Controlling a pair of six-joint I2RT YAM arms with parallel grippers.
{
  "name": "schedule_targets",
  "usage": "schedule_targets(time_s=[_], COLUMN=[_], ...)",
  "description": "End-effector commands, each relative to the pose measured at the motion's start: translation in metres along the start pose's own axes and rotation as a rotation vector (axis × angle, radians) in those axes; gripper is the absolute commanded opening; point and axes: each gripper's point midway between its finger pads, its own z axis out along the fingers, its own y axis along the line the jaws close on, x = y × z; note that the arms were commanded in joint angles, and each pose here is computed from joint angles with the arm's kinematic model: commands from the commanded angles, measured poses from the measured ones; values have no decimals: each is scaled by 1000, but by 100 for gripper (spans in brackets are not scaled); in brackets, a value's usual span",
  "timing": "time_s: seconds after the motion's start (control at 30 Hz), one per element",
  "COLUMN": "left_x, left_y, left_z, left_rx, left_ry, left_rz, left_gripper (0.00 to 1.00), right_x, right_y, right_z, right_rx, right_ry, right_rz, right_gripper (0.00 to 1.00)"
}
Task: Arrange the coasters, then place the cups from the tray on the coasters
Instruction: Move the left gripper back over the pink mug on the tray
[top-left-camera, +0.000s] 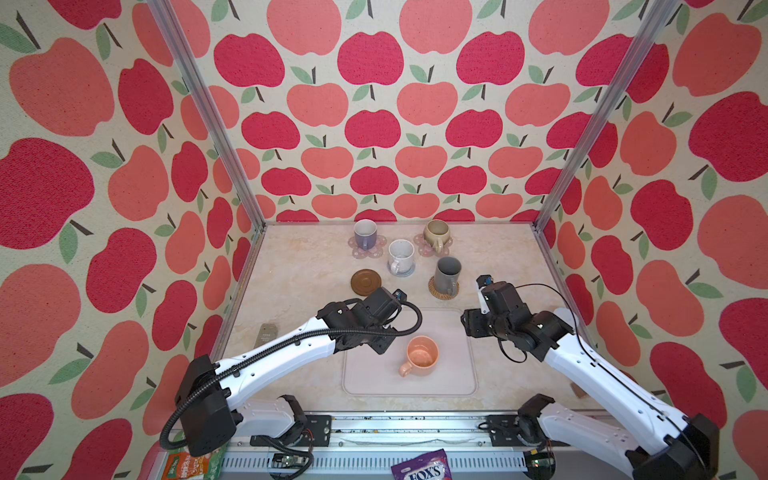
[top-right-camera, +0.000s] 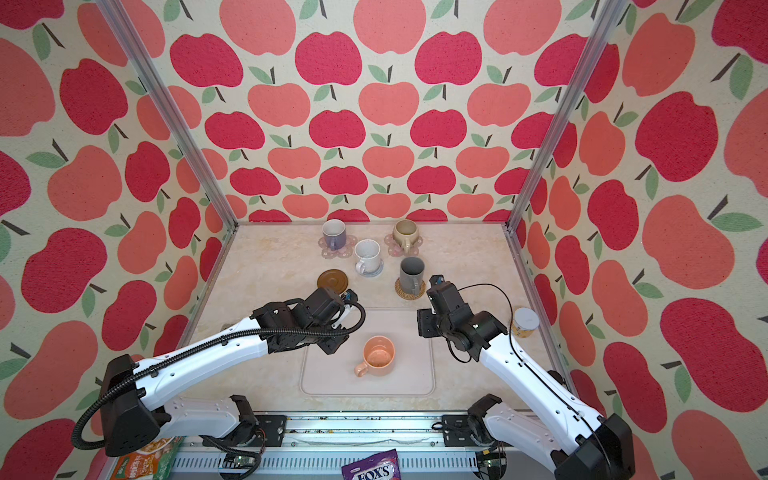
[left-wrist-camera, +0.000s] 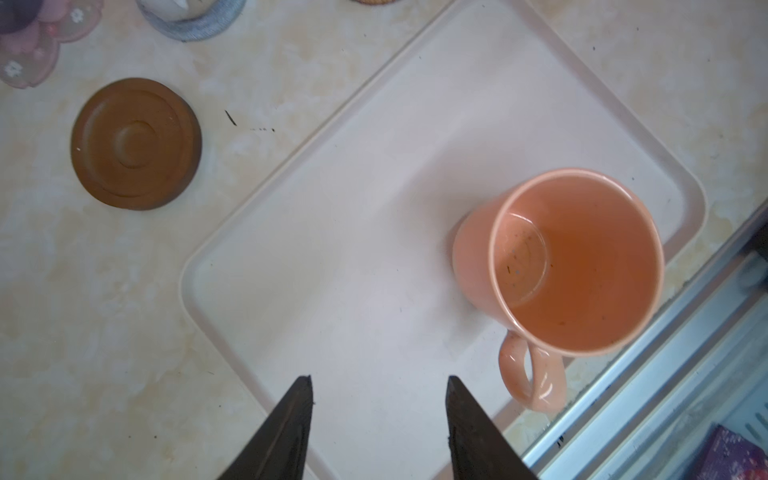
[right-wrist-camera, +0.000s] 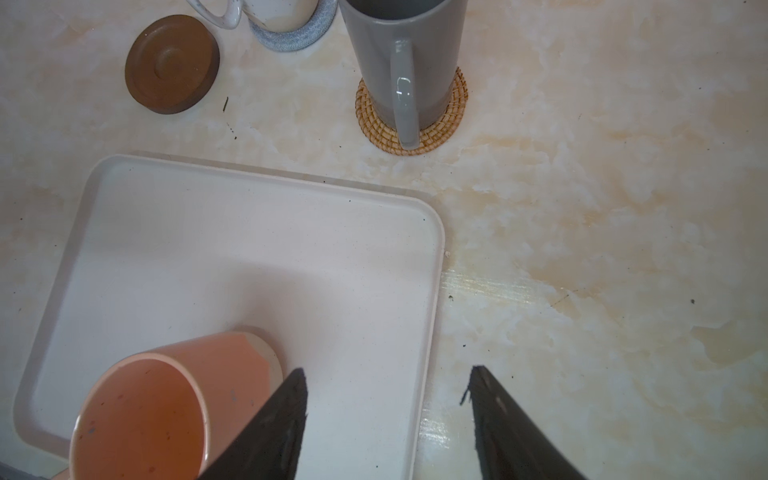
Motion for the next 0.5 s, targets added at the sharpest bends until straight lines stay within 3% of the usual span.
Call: schedule_targets(time_s=[0.0,0.2,0.47], left_x=[19,30,28], left_y=[-24,-70,-87], left_z=[-9,2,31], left_rx=[68,183,191], left_ry=[4,-6,44], left_rz=[-26,24,54], left_gripper=[54,55,55], right_x=[7,9,9], right_y=[-7,-9,-8], right_z=[-3,1,2], right_rx=[33,48,43], right_ry=[4,18,16], right_rz=[18,18,33], right_gripper=[65,66,66])
